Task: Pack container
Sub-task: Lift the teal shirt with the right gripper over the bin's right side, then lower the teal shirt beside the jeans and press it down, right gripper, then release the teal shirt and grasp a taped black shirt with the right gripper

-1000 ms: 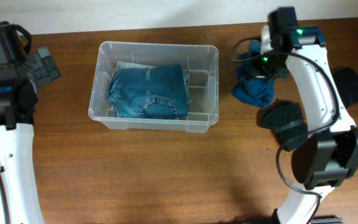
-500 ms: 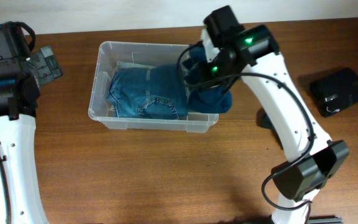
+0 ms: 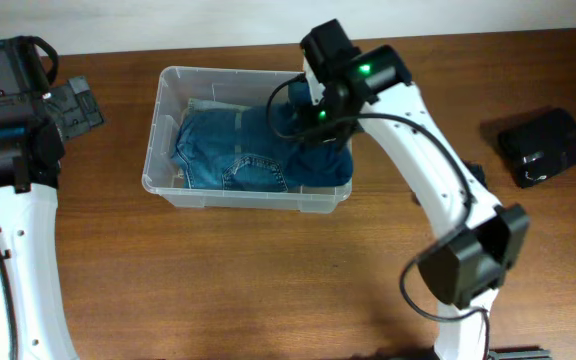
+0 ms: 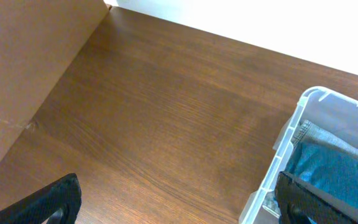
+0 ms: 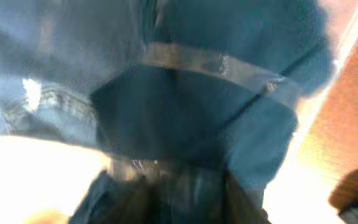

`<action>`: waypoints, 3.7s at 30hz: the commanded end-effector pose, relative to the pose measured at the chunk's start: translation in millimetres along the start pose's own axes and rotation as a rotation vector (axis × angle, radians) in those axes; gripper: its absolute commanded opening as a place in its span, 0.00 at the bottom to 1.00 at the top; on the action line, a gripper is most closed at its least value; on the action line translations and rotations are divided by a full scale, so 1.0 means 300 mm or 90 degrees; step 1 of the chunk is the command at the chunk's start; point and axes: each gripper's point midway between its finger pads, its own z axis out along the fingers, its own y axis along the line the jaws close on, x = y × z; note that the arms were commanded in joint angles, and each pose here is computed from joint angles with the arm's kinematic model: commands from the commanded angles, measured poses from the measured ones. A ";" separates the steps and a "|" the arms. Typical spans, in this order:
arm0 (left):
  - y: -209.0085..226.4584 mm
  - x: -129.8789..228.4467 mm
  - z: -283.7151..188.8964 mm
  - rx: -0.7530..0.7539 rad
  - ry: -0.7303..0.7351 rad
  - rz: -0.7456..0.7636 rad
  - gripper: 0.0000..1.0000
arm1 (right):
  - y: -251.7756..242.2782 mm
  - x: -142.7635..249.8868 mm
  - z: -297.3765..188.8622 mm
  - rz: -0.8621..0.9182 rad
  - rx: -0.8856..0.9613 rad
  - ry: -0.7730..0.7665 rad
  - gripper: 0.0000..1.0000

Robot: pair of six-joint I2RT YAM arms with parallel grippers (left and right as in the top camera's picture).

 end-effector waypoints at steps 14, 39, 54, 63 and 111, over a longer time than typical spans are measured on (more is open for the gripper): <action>-0.015 -0.007 -0.003 0.020 0.000 -0.011 0.99 | 0.036 -0.017 -0.002 -0.010 -0.008 -0.012 0.13; -0.015 -0.006 -0.002 0.021 0.001 -0.011 1.00 | -0.006 0.173 0.459 0.000 -0.027 0.057 0.04; -0.016 -0.005 0.003 0.020 0.003 -0.010 0.99 | -0.008 0.136 0.472 -0.007 -0.029 0.014 0.05; -0.016 -0.004 0.003 0.020 0.003 -0.010 0.99 | 0.029 -0.004 0.262 -0.032 -0.030 -0.055 0.25; -0.022 0.005 0.003 0.027 0.011 -0.008 0.99 | -0.191 -0.073 -0.232 0.061 0.010 -0.041 0.77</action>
